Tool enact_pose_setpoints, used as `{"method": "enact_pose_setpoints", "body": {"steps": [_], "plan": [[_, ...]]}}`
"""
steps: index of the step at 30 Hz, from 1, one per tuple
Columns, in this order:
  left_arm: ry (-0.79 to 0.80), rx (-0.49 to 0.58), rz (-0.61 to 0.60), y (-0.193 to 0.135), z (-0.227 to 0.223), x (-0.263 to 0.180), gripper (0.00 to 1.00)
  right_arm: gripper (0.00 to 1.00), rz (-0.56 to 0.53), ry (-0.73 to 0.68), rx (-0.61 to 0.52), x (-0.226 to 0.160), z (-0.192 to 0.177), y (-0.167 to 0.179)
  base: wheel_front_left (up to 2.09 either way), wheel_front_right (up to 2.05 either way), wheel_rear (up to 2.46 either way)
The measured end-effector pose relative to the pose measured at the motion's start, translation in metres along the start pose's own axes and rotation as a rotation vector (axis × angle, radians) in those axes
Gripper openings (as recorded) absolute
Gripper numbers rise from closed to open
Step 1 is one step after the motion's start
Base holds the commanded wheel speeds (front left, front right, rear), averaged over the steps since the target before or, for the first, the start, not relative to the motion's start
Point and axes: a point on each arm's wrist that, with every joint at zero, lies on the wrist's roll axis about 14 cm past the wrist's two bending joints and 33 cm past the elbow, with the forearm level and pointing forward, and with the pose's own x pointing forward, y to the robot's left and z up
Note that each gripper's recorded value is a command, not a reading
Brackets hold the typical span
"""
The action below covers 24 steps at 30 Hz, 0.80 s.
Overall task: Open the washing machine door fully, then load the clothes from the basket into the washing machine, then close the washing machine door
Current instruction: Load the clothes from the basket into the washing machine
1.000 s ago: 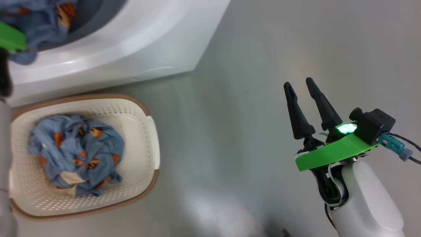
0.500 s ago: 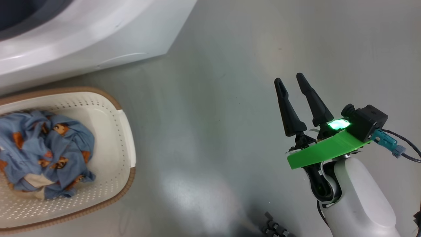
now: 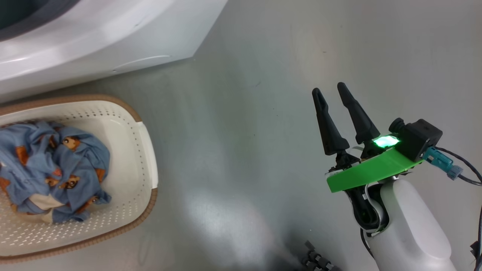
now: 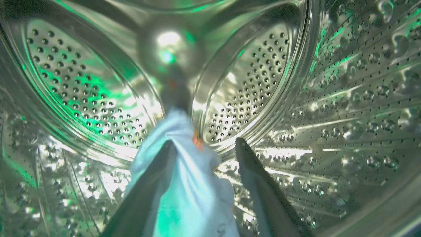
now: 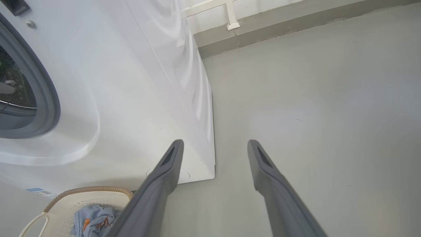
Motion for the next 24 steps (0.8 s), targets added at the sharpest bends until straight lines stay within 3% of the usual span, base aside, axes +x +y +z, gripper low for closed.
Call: {"method": "enact_pose_setpoints", "body": {"steps": [10, 24], "plan": [[0.093, 0.003, 0.034, 0.007, -0.021, -0.027, 1.00, 1.00, 0.041, -0.031, 0.007, 0.006, 0.012, 0.013, 0.00, 0.00, 0.00], [0.108, 0.006, 0.039, -0.001, -0.012, -0.065, 1.00, 1.00, 0.082, -0.083, 0.009, 0.001, 0.036, 0.026, 0.00, 0.00, 0.00]]}}
